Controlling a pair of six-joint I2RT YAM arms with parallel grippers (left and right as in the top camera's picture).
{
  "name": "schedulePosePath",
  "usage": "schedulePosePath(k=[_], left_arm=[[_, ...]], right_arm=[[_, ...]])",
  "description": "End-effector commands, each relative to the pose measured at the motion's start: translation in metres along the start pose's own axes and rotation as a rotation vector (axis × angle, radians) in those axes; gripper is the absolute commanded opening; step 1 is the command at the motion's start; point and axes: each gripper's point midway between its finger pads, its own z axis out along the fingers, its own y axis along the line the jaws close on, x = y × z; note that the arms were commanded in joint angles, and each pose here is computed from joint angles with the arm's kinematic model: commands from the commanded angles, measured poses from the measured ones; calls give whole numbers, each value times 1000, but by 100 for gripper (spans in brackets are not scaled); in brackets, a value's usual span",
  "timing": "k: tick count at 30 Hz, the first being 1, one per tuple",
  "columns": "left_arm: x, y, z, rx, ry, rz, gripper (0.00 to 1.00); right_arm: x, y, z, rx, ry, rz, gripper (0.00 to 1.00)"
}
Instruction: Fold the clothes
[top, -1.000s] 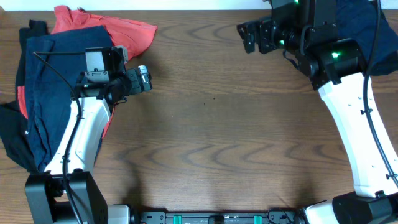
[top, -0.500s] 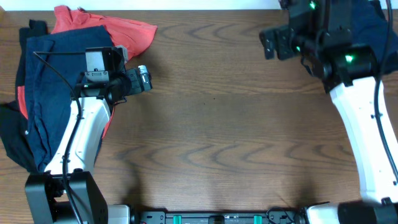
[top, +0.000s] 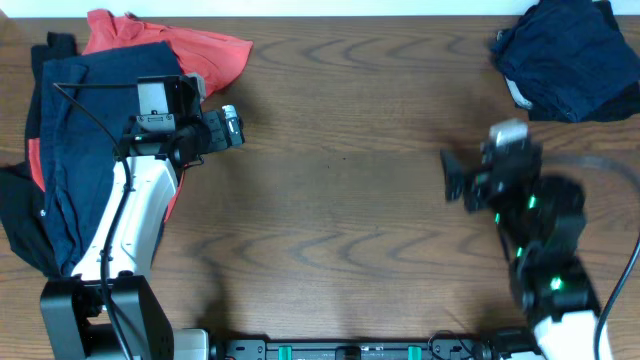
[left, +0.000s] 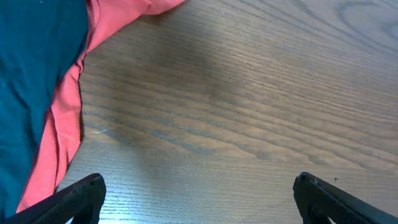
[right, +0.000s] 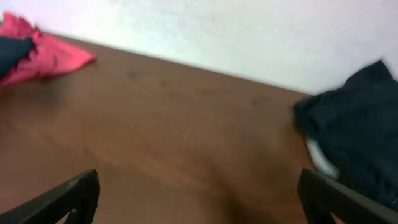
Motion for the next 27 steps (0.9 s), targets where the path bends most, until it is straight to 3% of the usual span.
schedulePosePath(k=[1, 10, 19, 27], left_arm=[[3, 5, 4, -14, 14, -1, 98], [3, 5, 4, -14, 14, -1, 98], [3, 5, 4, -14, 14, -1, 98], [3, 5, 4, -14, 14, -1, 98]], right_arm=[[36, 4, -8, -5, -2, -8, 99], [81, 12, -27, 12, -135, -30, 99], [97, 14, -35, 23, -175, -37, 99], [88, 12, -40, 35, -220, -42, 99]])
